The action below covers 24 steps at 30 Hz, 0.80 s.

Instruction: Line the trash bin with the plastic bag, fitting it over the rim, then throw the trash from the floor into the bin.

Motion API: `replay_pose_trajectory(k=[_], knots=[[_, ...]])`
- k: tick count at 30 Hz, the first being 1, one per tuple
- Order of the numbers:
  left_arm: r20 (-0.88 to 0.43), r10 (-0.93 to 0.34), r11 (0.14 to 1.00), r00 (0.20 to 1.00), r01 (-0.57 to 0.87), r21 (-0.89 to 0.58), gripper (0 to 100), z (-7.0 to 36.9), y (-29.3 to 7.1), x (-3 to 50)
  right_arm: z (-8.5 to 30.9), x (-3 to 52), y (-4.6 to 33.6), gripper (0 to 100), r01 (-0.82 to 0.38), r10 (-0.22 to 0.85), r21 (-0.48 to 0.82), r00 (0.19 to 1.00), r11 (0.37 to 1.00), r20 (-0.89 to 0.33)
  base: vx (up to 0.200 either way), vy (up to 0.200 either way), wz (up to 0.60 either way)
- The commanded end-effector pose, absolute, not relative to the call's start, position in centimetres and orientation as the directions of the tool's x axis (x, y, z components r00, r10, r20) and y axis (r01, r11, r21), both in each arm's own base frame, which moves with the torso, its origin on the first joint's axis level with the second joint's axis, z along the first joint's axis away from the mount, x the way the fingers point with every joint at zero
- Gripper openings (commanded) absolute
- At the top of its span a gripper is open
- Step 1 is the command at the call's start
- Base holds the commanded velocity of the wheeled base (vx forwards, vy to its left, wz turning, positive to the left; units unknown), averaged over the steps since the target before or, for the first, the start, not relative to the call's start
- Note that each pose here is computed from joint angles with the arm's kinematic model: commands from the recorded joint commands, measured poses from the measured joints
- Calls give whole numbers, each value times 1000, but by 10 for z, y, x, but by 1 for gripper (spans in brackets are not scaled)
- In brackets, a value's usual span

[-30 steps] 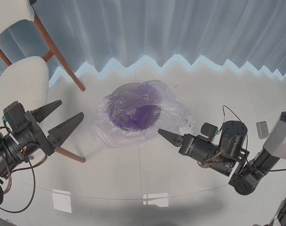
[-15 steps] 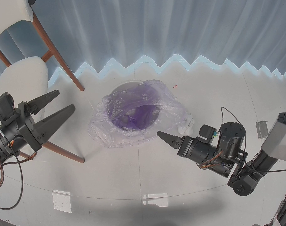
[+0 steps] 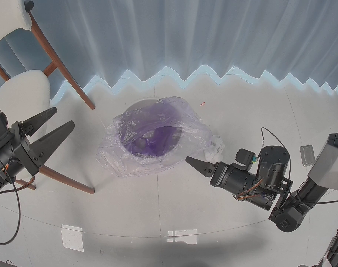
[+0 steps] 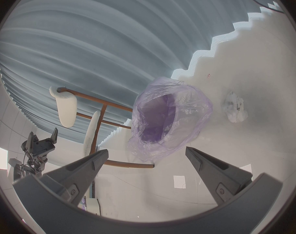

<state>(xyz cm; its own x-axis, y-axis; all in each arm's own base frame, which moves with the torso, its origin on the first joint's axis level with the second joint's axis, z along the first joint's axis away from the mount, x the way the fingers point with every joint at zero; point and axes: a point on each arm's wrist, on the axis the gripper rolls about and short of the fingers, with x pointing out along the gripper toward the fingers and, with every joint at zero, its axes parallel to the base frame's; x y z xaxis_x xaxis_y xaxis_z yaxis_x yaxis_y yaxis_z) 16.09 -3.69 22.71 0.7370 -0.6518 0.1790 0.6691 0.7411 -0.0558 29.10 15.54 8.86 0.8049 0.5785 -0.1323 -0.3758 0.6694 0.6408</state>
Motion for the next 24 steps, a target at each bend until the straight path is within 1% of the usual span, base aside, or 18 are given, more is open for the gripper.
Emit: replay_pose_trajectory(k=[1,3,5,8,9,10,11,13,14,17,18,24], knots=[[212,-651,739,729,672,-41,100,239,-41,165,86,291,156,100,-372,579,641,804,671,-139,0,0,0],[211,-686,703,696,710,-56,100,251,-57,174,87,291,156,100,-373,579,641,804,671,-138,0,0,0],[217,-695,683,685,724,-96,100,263,-70,177,87,291,156,100,-374,579,641,804,670,-136,0,0,0],[251,-703,631,666,746,-212,100,275,-80,175,89,291,156,100,-384,580,641,806,665,-120,0,0,0],[257,-720,580,644,762,-287,100,275,-82,168,89,291,156,100,-389,580,639,807,664,-112,0,0,0],[260,-731,555,631,771,-312,100,275,-82,165,89,291,156,100,-392,582,639,806,662,-108,0,0,0],[268,-741,538,616,783,-313,100,276,-79,157,88,290,157,100,-393,584,639,804,661,-111,0,0,0],[252,-761,530,598,797,-291,100,270,-75,152,87,287,160,100,-396,592,639,797,659,-117,0,0,0],[241,-764,537,598,797,-275,100,267,-73,151,87,287,160,100,-397,594,639,796,658,-117,0,0,0],[218,-740,592,636,770,-237,100,261,-65,154,82,285,163,100,-393,602,641,787,659,-136,0,0,0],[216,-737,598,640,767,-233,100,260,-65,155,81,285,163,100,-393,602,640,787,660,-138,0,0,0],[177,-697,677,695,719,-157,100,249,-55,161,70,284,170,100,-386,614,642,771,662,-169,200,0,0]])
